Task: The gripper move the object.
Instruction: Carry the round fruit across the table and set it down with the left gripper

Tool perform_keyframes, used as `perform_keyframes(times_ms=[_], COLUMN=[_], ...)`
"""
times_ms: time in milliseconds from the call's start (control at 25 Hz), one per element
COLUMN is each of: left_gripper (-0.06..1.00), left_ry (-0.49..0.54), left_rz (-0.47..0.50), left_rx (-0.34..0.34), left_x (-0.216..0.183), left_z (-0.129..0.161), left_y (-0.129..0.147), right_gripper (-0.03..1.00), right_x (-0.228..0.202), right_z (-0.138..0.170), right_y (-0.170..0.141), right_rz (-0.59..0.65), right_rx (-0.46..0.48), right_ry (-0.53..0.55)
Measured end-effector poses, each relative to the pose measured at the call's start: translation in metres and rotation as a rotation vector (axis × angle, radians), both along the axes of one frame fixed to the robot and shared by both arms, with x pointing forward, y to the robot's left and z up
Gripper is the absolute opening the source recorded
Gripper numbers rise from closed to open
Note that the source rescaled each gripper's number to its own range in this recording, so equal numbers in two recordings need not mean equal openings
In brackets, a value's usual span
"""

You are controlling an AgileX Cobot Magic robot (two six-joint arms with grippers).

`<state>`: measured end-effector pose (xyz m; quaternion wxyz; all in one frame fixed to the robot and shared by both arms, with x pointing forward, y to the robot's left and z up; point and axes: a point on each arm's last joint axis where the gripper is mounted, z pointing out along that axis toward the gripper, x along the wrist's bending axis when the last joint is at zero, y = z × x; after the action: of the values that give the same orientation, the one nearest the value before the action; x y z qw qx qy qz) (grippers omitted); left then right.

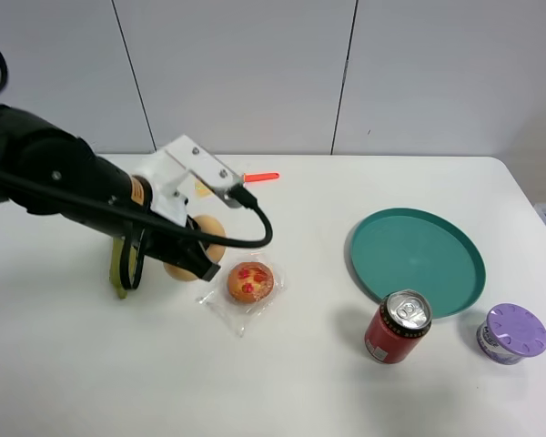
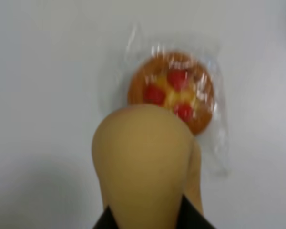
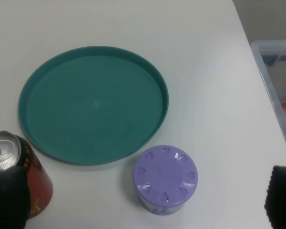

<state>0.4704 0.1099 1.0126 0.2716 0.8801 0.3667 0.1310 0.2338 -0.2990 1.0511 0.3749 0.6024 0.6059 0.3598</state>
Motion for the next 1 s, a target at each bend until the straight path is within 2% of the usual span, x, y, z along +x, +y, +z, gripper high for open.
perform_keyframes(times_ms=[240,400,1000], left_gripper=[0.02,0.02,0.01], left_ry=[-0.095,-0.142,-0.339], left_rz=[0.001,0.002,0.002], left_rx=[-0.081,-0.119,-0.278], left_x=[0.018,0.039,0.161], left_z=[0.040,0.049,0.026], left_y=[-0.015,-0.032,-0.136], right_gripper=[1.00,1.00,1.00], right_x=[0.000,0.000,0.000], right_z=[0.000,0.000,0.000], right_y=[0.000,0.000,0.000], right_rz=[0.000,0.000,0.000], right_rx=[0.000,0.000,0.000], right_ry=[0.000,0.000,0.000])
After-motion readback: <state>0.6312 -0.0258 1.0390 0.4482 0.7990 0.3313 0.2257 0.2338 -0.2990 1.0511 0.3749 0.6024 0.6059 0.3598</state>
